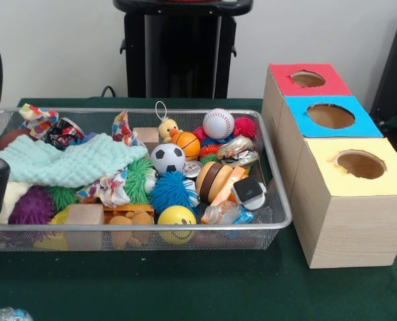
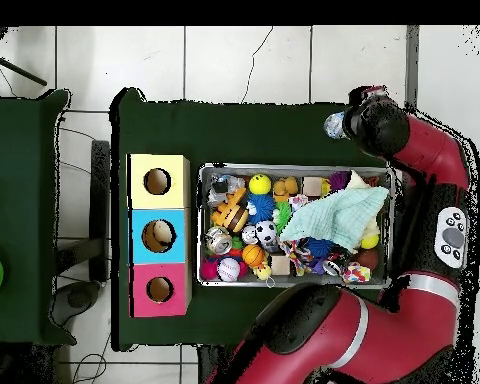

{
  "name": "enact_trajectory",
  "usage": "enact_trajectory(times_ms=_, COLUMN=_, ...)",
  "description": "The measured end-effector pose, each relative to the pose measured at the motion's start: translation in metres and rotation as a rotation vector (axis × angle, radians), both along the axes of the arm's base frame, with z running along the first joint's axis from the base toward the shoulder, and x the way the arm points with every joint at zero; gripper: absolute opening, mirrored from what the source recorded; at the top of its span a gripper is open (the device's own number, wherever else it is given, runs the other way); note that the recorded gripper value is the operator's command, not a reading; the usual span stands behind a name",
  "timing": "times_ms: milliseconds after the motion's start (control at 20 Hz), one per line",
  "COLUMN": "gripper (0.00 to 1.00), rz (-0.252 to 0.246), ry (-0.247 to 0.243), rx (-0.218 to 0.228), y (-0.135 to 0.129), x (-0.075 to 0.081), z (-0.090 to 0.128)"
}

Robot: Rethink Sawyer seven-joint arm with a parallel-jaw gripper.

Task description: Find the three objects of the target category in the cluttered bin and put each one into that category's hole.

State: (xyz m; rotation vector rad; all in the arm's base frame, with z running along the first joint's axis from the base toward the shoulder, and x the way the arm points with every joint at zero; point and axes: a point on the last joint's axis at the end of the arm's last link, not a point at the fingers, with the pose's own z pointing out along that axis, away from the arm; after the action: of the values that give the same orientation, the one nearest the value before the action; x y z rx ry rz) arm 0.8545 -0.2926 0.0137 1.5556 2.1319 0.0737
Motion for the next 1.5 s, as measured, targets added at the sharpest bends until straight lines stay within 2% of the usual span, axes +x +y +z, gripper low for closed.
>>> enact_trajectory(times_ms=300, gripper=0.0, rz=-0.016, ry=-0.078, rx=0.057, y=0.01, x=0.023, z=0.007)
enact_trajectory(times_ms=550, gripper=0.0, rz=-0.035, ry=-0.135, rx=0.136, y=0.025, x=0.038, z=0.007)
enact_trajectory(times_ms=750, gripper=0.0, rz=-0.048, ry=-0.161, rx=0.187, y=0.032, x=0.044, z=0.005)
enact_trajectory(times_ms=1000, gripper=0.0, rz=-0.074, ry=-0.201, rx=0.27, y=0.04, x=0.052, z=0.006)
enact_trajectory(times_ms=1250, gripper=0.0, rz=-0.088, ry=-0.22, rx=0.311, y=0.042, x=0.055, z=0.005)
enact_trajectory(times_ms=1500, gripper=0.0, rz=-0.112, ry=-0.232, rx=0.36, y=0.04, x=0.053, z=-0.006)
